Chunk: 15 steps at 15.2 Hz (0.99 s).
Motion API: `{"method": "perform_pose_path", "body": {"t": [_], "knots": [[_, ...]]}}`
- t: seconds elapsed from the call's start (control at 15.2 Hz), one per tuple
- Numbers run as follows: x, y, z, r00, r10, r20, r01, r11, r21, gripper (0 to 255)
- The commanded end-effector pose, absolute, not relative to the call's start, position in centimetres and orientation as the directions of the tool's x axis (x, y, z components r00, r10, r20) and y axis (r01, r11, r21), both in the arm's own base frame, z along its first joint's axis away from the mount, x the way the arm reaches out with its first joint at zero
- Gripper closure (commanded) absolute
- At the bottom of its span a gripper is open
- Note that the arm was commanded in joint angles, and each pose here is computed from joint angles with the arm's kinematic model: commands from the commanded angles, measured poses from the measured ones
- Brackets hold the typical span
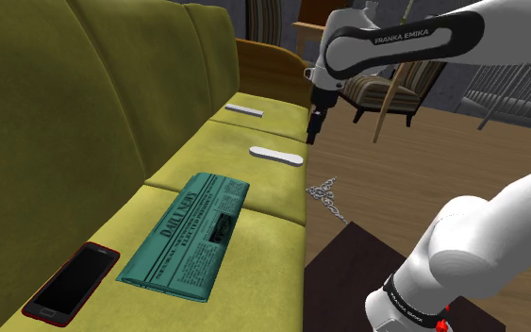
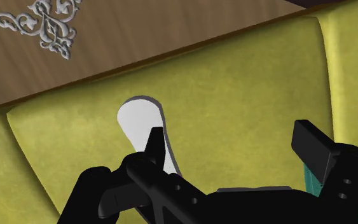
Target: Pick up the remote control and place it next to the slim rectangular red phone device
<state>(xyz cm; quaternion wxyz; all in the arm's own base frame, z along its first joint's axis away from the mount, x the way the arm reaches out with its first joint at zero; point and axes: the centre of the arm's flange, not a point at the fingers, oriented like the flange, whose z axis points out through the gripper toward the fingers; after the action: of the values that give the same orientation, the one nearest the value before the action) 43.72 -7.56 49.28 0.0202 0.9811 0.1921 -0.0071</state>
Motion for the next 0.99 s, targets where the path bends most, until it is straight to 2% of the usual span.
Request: {"method": "perform_pose_path", "body": {"t": [0.0,0.92], "knots": [[45.8,-8.4,47.7,0.916,0.402,-0.018,0.402,-0.915,0.035,0],[58.6,-11.3,36.5,0.837,0.547,-0.003,0.547,-0.837,0.018,0]]}}
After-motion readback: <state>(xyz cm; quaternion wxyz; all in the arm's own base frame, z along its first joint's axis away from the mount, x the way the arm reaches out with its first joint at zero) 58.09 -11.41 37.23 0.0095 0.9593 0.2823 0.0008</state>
